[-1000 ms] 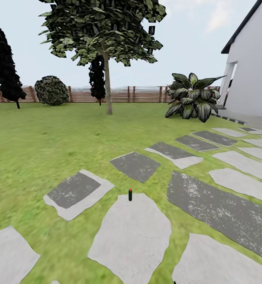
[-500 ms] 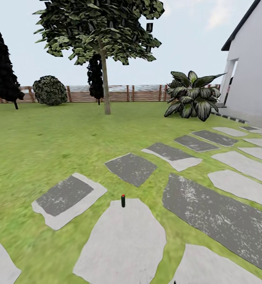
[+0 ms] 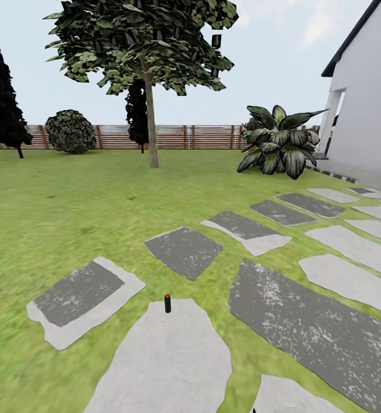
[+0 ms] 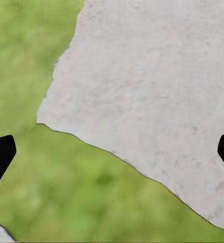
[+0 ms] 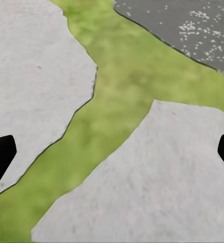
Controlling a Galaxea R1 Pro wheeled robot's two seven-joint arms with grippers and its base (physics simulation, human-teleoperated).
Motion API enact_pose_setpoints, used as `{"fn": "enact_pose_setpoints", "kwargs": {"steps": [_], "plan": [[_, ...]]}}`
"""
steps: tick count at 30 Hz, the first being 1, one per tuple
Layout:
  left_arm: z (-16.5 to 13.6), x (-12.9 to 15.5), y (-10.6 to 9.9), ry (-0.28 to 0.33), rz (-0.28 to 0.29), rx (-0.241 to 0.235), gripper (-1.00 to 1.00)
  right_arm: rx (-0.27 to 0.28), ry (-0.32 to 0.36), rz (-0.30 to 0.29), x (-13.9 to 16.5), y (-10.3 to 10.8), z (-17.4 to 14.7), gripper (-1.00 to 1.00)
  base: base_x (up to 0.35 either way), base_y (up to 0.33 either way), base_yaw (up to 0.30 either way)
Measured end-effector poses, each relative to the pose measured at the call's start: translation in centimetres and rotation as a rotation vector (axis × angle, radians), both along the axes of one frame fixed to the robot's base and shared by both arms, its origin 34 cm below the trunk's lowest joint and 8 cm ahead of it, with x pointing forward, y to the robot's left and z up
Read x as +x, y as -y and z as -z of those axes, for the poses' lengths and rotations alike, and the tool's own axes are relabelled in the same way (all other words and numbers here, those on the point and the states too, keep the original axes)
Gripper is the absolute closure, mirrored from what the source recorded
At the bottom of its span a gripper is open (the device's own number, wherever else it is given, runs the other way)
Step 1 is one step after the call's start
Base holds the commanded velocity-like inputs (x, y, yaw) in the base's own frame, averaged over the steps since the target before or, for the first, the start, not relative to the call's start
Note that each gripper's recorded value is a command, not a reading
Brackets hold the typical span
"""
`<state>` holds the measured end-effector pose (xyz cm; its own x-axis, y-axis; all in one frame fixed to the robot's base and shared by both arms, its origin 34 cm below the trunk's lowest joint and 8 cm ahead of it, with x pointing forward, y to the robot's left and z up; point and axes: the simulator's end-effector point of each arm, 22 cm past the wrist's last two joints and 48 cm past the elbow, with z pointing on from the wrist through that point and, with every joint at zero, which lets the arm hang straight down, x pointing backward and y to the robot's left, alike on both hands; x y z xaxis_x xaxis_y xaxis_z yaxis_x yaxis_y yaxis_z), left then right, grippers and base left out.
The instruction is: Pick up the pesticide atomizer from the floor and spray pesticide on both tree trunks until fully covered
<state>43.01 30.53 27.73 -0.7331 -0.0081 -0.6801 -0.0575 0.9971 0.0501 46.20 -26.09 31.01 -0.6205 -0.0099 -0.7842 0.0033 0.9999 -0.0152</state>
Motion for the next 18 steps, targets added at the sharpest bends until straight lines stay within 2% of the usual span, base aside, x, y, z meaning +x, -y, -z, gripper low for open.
{"fn": "enact_pose_setpoints", "kwargs": {"steps": [18], "plan": [[0.00,0.00,-0.01,0.000,-0.001,0.000,-1.00,0.003,-0.002,-0.002,-0.02,-0.15,0.03,-1.00,0.182,-0.230,0.000]]}}
